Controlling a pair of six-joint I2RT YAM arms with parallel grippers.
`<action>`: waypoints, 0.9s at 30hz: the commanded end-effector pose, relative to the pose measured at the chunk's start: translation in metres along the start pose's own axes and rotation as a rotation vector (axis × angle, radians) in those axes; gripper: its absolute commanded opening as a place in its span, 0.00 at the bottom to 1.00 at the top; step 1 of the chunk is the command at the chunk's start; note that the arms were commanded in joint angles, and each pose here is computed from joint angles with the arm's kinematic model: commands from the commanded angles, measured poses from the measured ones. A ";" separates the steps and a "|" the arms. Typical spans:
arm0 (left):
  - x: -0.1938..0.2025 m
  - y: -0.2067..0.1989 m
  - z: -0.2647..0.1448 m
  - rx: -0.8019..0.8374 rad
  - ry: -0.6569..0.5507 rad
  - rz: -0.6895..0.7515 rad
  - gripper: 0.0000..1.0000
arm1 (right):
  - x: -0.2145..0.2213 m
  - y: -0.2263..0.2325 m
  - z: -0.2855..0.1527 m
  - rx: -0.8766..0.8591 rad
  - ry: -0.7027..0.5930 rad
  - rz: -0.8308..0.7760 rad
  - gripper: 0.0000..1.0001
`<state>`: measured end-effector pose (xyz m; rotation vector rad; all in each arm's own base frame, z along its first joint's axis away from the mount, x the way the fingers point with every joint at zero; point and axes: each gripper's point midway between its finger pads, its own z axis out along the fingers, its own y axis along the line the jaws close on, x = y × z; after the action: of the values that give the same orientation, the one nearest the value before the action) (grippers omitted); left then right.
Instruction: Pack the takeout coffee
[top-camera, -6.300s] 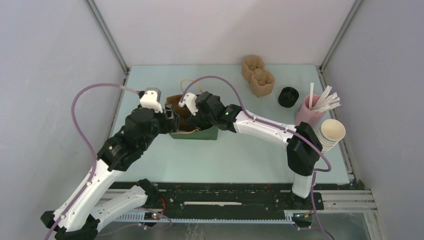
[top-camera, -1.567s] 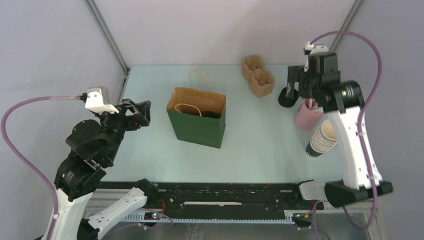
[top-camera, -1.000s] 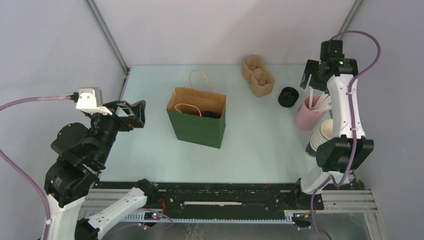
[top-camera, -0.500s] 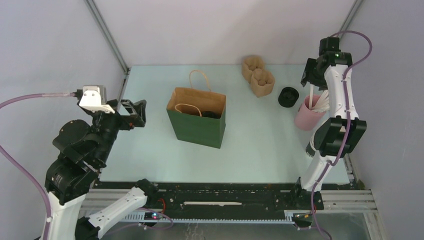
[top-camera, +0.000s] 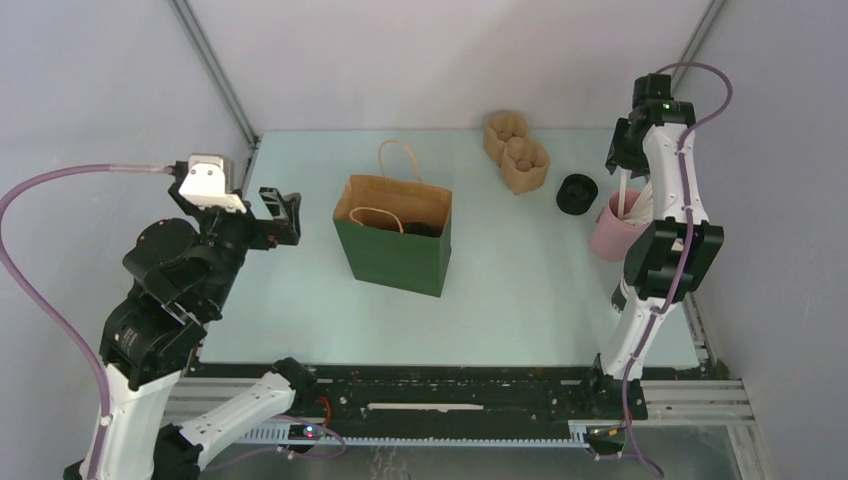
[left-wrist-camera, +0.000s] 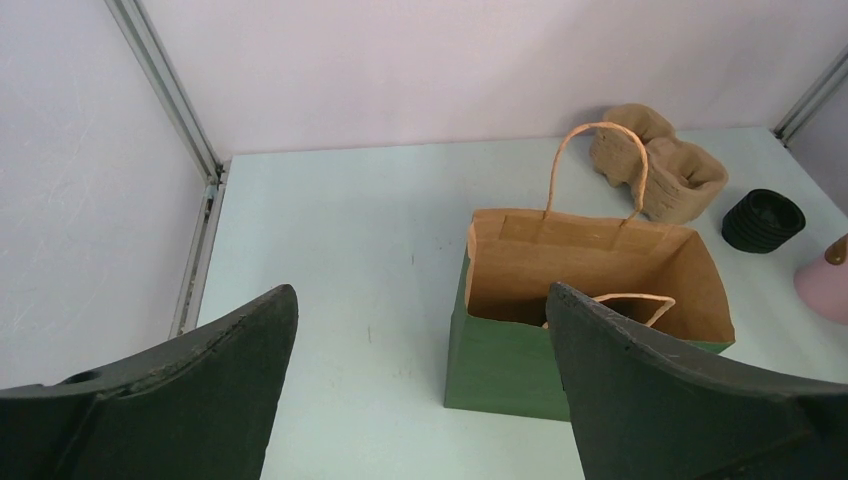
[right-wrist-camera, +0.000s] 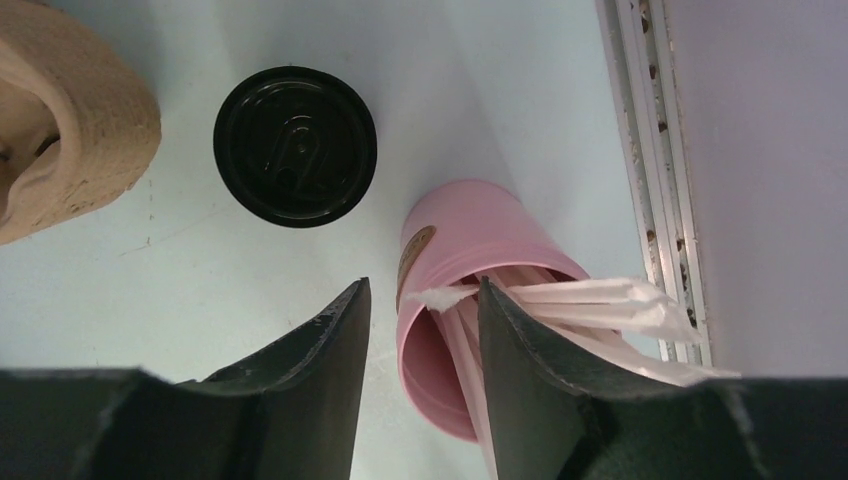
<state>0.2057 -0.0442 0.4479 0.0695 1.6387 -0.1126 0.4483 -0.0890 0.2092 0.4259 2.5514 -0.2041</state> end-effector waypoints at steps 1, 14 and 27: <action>-0.014 0.004 -0.002 -0.010 -0.034 0.014 0.99 | -0.016 -0.002 0.000 -0.001 -0.044 0.001 0.51; -0.014 0.003 -0.005 0.002 -0.036 0.008 0.99 | -0.024 -0.013 0.012 0.026 -0.040 0.026 0.30; -0.015 -0.007 -0.006 0.056 -0.044 -0.027 0.99 | -0.025 -0.010 -0.063 0.091 -0.174 0.023 0.00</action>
<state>0.2058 -0.0479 0.4474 0.0905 1.6407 -0.1286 0.4536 -0.0986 0.2127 0.4478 2.5290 -0.2838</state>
